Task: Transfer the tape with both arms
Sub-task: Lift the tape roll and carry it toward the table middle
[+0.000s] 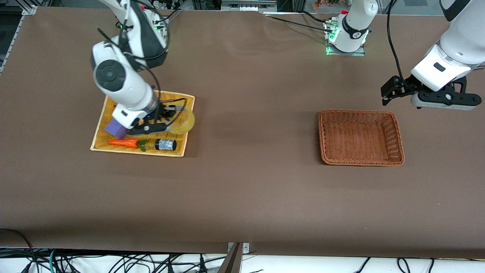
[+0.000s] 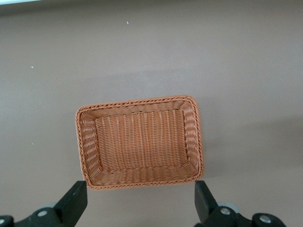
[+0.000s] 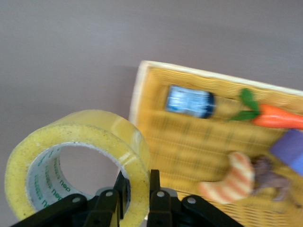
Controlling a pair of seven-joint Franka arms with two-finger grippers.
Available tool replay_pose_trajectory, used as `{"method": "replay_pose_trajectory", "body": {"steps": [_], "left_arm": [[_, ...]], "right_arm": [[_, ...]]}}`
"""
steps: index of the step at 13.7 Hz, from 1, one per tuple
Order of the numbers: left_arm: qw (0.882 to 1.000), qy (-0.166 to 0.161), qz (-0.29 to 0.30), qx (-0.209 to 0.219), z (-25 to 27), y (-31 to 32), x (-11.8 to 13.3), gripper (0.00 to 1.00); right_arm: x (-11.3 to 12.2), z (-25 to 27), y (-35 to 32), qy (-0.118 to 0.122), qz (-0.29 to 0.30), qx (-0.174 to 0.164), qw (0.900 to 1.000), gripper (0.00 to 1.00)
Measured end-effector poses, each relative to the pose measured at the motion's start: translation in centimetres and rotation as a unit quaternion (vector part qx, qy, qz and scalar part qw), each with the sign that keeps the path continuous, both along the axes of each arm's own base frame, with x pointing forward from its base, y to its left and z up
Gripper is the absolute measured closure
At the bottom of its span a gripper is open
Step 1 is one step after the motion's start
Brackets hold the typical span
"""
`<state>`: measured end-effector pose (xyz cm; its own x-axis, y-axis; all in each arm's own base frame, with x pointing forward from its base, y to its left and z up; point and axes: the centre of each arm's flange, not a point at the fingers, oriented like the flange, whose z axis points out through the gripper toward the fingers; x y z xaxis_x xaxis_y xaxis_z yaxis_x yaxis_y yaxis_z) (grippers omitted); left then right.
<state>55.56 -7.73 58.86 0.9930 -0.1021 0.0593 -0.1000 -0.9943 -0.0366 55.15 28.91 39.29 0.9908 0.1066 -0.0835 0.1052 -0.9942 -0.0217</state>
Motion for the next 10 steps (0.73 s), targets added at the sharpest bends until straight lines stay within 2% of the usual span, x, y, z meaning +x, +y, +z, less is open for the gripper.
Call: {"method": "replay_pose_trajectory", "body": {"steps": [4, 6, 8, 10], "left_arm": [[1.000, 0.000, 0.000, 0.000, 0.0, 0.0, 0.0, 0.00], [1.000, 0.000, 0.000, 0.000, 0.0, 0.0, 0.0, 0.00], [1.000, 0.000, 0.000, 0.000, 0.0, 0.0, 0.0, 0.00], [1.000, 0.000, 0.000, 0.000, 0.0, -0.1, 0.0, 0.00]], "right_arm": [[-3.1, -3.8, 15.8, 0.000, -0.062, 0.006, 0.998, 0.79], [-5.5, -6.4, 23.5, -0.008, -0.084, 0.023, 0.996, 0.79], [-7.3, -8.8, 28.1, -0.017, -0.103, 0.042, 0.994, 0.79], [-8.3, -11.0, 29.8, -0.018, -0.120, 0.048, 0.992, 0.79]]}}
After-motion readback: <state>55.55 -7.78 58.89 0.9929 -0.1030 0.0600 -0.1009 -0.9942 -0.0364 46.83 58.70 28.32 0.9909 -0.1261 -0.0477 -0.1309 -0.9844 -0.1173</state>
